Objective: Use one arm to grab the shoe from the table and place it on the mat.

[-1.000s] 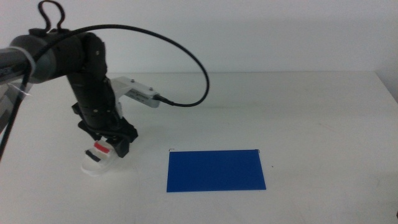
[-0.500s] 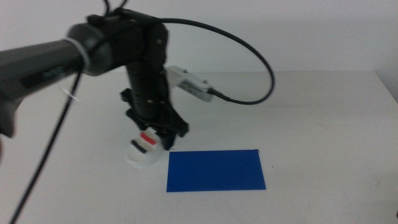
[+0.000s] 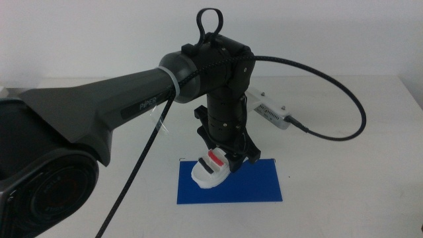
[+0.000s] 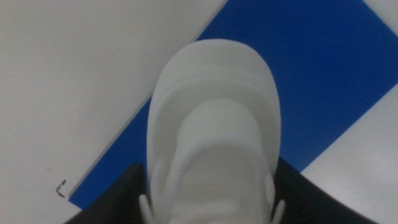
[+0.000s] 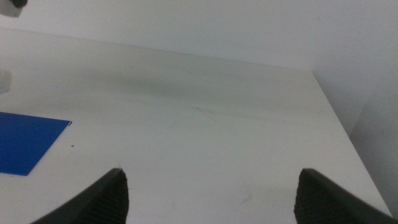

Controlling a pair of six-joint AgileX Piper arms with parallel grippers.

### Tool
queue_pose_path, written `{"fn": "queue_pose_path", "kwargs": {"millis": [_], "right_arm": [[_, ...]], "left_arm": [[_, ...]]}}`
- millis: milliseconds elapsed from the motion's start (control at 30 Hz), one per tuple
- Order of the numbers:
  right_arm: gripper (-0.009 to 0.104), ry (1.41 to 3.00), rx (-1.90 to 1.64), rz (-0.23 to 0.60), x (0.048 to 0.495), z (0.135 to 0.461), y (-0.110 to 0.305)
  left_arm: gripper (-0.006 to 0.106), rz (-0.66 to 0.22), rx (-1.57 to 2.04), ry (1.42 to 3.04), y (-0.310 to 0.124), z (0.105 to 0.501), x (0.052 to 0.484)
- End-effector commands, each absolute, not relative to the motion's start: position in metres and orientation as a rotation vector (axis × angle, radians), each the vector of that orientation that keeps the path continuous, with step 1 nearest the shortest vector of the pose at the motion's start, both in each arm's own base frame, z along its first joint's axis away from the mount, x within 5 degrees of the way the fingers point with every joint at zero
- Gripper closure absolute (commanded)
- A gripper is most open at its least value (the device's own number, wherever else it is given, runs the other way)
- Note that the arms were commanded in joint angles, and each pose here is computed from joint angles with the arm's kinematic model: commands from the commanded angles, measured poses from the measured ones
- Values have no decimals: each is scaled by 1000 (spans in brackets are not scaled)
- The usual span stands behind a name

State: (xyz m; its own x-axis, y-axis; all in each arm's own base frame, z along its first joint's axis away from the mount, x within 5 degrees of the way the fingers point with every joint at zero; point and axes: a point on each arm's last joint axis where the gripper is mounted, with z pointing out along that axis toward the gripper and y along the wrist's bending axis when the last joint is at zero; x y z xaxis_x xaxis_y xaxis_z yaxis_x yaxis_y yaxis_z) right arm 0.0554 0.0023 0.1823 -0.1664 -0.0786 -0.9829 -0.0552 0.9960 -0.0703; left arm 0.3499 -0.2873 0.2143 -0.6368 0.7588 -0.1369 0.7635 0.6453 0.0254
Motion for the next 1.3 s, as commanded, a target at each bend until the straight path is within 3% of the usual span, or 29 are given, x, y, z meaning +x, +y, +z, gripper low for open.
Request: {"fn": "queue_pose_path", "kwargs": {"millis": [0, 167, 533, 900, 1267], "right_arm": [[17, 1674, -111, -38, 57, 187, 2], [17, 1674, -111, -38, 57, 187, 2], [17, 1674, -111, -38, 57, 187, 2], [17, 1674, -111, -38, 57, 187, 2], [17, 1674, -111, -38, 57, 187, 2]], "left_arm": [[102, -62, 1297, 2703, -281, 250, 341], [102, -37, 1495, 2596, -281, 250, 341], [102, -103, 2072, 2149, -286, 250, 337], [102, -124, 2021, 2170, -289, 249, 338], [102, -145, 2013, 2268, -294, 221, 342]]}}
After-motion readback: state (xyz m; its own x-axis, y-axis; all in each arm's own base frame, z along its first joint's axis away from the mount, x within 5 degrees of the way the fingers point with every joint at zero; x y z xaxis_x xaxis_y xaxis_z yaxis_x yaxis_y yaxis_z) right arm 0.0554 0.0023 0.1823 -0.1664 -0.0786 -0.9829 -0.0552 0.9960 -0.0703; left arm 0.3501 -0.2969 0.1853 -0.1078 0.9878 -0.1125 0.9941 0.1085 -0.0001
